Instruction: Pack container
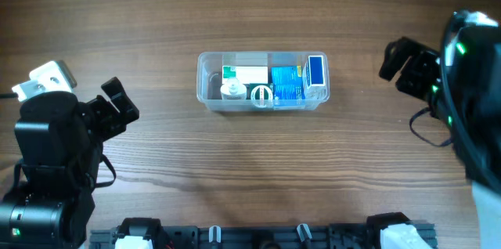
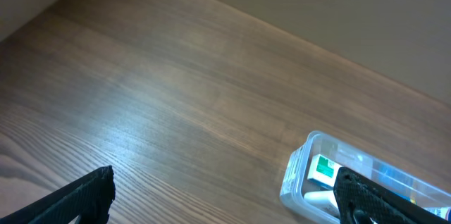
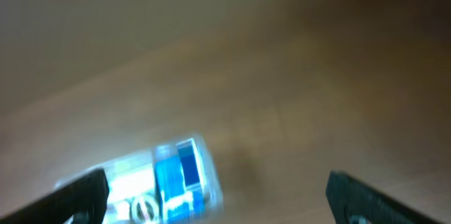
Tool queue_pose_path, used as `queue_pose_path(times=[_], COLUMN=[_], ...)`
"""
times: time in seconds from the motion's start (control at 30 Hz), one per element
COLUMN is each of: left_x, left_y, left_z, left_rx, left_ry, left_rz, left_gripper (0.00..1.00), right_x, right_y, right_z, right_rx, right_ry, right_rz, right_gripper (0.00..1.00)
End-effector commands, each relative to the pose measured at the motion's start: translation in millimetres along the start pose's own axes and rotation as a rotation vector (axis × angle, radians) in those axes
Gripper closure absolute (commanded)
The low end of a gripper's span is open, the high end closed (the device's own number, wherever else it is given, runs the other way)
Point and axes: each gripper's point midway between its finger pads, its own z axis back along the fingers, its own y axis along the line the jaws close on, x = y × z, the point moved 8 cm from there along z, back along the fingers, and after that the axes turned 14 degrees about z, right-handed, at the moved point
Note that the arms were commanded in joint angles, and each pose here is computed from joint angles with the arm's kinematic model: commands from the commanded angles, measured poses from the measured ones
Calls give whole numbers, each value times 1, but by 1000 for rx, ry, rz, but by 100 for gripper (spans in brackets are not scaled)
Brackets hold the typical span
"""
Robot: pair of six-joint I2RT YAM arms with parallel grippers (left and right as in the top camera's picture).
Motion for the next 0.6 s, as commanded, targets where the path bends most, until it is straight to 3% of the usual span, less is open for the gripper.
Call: queue_pose_path(times=[0.0,0.13,0.47,0.57], left_x=[2,2,2,2], left_y=[1,1,1,1], left_z=[1,1,1,1], left_rx=[9,9,9,9], left_ry=[-12,-12,-12,-12], left_rz=[18,18,18,18], left_gripper=[0,0,0,0], right_x=[-22,-74,-212,-226], right_y=[6,1,-26,-28], right_z=[4,-8,-46,-53], right_rx=[115,130,57,53], right_ry=[-162,-205,-169,-180], right_rz=[326,455,403,384], right_gripper=[0,0,0,0])
